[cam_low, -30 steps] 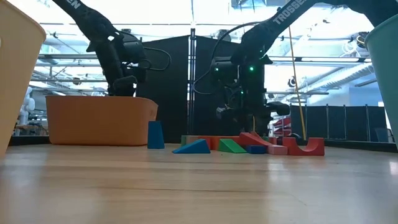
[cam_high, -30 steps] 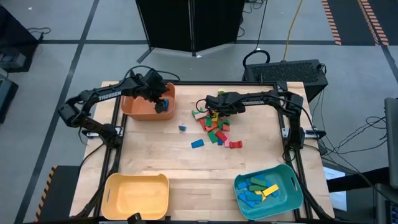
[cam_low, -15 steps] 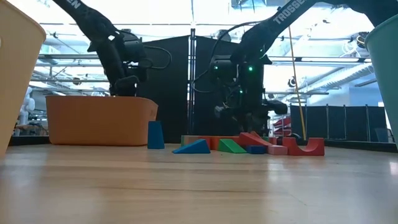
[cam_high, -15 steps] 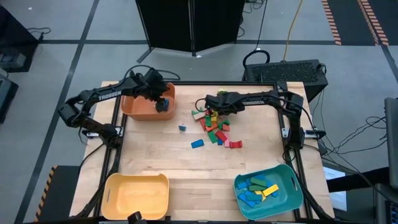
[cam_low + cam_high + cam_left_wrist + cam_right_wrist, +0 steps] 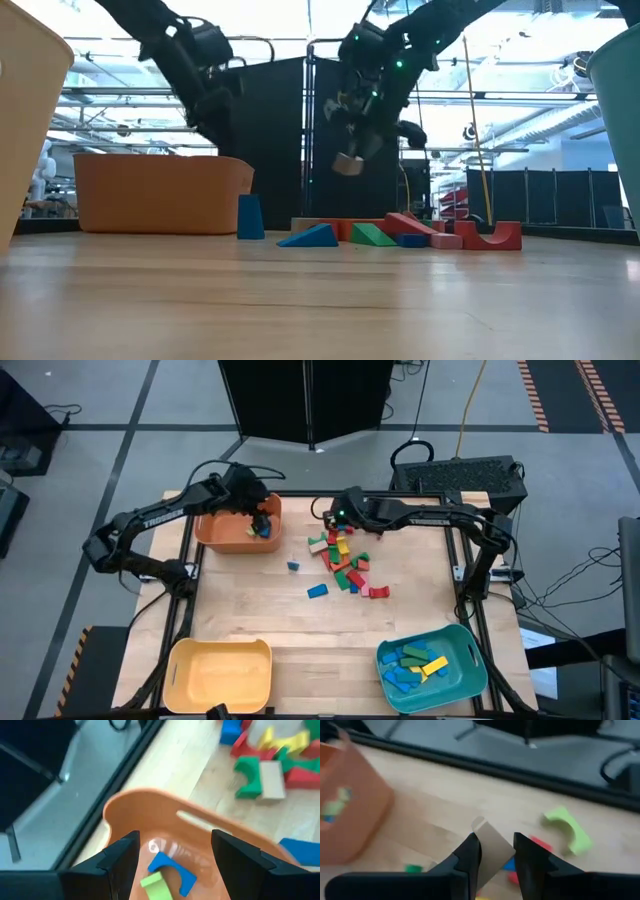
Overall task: Sort blocks by size
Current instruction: Put the light brown arch block into the orange bin
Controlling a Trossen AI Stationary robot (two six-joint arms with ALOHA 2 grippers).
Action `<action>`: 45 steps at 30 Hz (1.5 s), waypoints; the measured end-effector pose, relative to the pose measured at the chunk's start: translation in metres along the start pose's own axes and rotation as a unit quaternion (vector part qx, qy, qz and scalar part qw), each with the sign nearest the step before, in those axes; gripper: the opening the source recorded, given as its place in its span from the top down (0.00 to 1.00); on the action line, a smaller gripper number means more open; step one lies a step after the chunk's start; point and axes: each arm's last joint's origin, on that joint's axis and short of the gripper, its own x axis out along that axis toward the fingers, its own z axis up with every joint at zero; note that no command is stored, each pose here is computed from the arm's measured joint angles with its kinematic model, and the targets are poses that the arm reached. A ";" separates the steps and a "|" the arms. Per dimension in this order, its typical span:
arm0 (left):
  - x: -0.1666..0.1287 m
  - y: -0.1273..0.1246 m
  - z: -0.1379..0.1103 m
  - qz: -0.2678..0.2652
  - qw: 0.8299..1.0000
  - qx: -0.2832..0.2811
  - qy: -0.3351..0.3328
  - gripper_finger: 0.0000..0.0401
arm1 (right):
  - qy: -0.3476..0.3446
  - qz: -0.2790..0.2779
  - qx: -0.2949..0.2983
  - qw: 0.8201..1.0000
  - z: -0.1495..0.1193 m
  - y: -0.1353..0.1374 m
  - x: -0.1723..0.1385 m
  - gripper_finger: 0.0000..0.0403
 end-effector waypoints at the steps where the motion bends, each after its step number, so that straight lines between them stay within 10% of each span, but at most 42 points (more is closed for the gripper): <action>1: -0.004 -0.002 0.002 0.000 1.000 0.006 -0.012 0.38 | -0.008 0.013 -0.003 1.000 0.002 0.002 0.000 0.78; 18: -0.018 -0.055 0.027 -0.080 0.981 0.108 -0.137 0.38 | -0.143 0.262 -0.122 0.947 0.022 0.049 -0.017 0.78; 25: -0.019 -0.068 0.029 -0.081 0.975 0.147 -0.146 0.38 | -0.139 0.279 -0.048 0.949 0.026 0.049 -0.018 0.78; 34: -0.023 -0.090 0.034 0.071 0.965 0.202 -0.149 0.38 | -0.119 0.289 -0.009 0.950 0.029 0.046 -0.015 0.78; 45: -0.026 -0.103 0.038 0.037 0.954 0.237 -0.179 0.39 | -0.116 0.297 -0.023 0.947 0.027 0.047 -0.016 0.78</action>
